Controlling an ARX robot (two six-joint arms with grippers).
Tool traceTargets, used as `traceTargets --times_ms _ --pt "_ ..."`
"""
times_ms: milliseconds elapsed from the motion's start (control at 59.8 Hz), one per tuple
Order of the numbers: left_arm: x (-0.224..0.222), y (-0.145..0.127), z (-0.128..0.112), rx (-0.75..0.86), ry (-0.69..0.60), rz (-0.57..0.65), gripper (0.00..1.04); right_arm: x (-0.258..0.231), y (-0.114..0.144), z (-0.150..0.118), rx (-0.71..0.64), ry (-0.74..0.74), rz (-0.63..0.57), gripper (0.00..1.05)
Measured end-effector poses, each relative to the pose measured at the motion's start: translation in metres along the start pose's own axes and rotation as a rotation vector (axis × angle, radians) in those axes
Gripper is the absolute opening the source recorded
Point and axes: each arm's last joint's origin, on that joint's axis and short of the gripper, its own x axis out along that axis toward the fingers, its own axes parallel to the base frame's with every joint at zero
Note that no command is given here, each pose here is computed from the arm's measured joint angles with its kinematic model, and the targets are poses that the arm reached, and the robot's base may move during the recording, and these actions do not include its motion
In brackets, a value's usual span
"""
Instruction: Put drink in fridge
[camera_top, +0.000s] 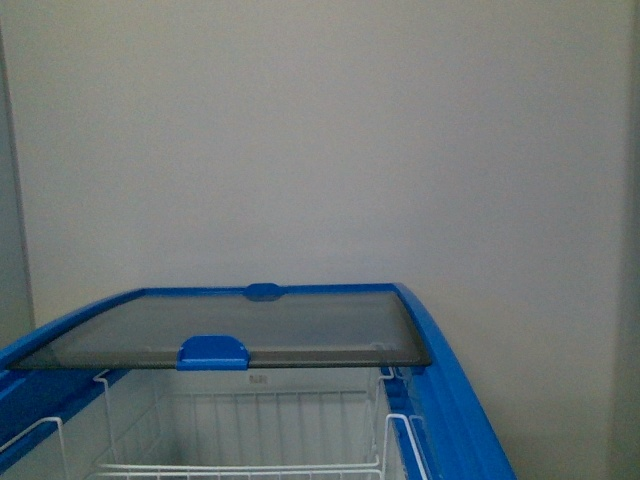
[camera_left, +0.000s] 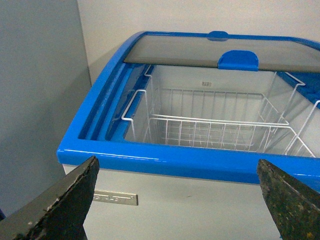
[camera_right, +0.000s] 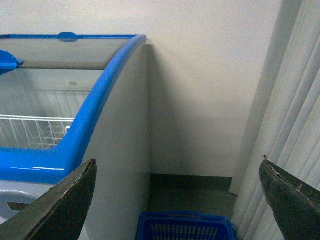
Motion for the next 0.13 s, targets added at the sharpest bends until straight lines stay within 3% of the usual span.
traceTargets --times_ms 134 --pt "0.0000 0.0000 0.0000 0.000 0.000 0.000 0.97 0.0000 0.0000 0.0000 0.000 0.000 0.000 0.97"
